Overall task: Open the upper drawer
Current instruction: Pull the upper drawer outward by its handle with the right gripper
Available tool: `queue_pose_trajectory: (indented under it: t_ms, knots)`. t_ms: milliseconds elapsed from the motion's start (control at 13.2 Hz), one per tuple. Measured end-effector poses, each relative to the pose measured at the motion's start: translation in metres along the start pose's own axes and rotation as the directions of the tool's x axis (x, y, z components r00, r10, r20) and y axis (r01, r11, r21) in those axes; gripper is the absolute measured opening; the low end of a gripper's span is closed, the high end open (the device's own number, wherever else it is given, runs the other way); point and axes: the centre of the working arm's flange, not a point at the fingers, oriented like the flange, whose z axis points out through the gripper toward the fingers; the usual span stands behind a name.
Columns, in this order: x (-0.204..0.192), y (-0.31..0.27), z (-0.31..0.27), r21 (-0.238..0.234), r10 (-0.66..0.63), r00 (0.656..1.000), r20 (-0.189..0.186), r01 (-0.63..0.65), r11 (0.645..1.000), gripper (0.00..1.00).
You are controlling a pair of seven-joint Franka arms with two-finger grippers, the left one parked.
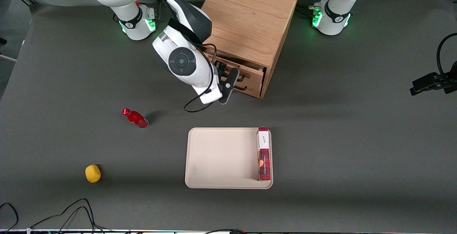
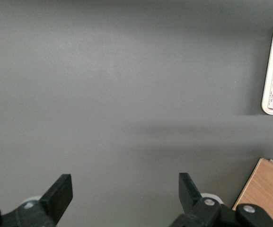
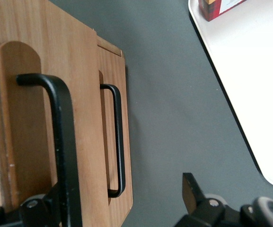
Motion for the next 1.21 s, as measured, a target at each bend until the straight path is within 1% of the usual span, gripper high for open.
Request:
queue_pose_trajectory:
  t_ms: [530, 833, 1136, 1212]
  knots:
    - [0.000, 0.008, 0.000, -0.001, 0.011, 1.000, -0.005, -0.011, 1.000, 1.00]
    - [0.000, 0.022, -0.005, -0.009, 0.029, 0.999, -0.020, -0.030, 1.000, 1.00]
    - [-0.002, 0.031, -0.006, -0.014, 0.042, 0.999, -0.021, -0.043, 0.999, 1.00]
    - [-0.002, 0.032, -0.007, -0.022, 0.041, 0.999, -0.020, -0.041, 0.999, 1.00]
